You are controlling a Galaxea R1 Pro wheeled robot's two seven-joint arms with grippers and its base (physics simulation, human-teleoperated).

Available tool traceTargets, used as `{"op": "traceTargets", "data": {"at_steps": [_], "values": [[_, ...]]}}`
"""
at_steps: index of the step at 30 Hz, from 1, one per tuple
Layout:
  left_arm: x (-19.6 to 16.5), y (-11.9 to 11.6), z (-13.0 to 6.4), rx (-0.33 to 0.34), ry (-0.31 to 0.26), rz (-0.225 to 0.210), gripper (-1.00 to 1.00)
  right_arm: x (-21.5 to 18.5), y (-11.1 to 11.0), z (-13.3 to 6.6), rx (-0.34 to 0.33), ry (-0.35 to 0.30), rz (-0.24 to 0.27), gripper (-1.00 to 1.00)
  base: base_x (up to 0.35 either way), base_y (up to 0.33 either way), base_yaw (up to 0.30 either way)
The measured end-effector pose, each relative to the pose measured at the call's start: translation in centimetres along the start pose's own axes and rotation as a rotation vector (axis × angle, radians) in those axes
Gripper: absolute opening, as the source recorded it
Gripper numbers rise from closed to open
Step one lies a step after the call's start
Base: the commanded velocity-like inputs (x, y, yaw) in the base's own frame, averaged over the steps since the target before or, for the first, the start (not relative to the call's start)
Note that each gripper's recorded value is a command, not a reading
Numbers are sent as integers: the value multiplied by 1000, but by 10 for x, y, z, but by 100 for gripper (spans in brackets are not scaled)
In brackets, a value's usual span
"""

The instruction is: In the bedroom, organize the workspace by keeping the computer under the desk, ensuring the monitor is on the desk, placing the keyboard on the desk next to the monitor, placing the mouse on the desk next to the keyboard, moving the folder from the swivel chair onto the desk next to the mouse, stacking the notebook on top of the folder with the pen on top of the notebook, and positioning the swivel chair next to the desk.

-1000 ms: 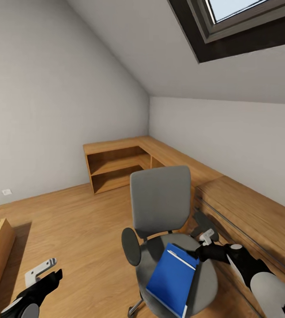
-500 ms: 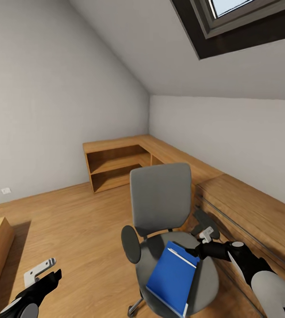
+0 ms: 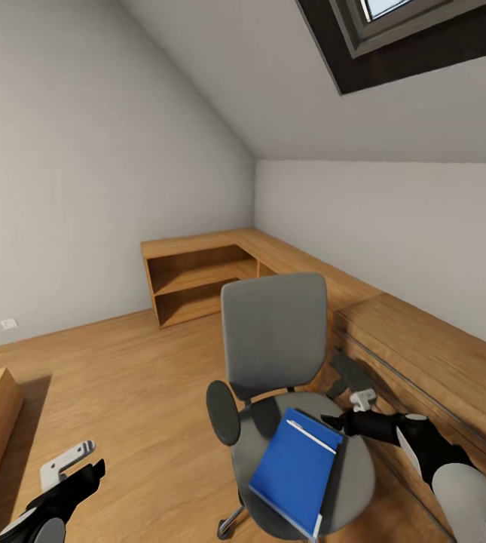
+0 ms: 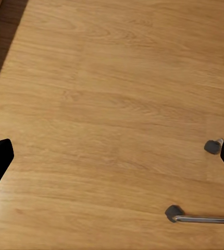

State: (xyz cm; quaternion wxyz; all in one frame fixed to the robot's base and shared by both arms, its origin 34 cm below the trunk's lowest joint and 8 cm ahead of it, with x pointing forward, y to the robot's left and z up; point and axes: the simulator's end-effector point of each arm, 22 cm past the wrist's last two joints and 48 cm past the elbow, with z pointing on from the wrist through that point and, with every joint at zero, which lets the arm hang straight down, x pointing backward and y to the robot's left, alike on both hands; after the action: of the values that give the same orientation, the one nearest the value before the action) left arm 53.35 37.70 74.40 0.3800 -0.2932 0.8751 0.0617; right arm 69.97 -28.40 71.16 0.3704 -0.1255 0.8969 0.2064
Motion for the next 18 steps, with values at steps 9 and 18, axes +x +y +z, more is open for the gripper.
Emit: {"op": "traceTargets", "data": {"at_steps": [9, 18], "values": [[11, 2, 10, 1, 0, 0, 100, 3, -29, 8, 118, 62, 86, 100, 0, 0, 0], [23, 4, 21, 1, 0, 1, 100, -54, -49, 23, 375, 120, 206, 100, 0, 0, 0]]}}
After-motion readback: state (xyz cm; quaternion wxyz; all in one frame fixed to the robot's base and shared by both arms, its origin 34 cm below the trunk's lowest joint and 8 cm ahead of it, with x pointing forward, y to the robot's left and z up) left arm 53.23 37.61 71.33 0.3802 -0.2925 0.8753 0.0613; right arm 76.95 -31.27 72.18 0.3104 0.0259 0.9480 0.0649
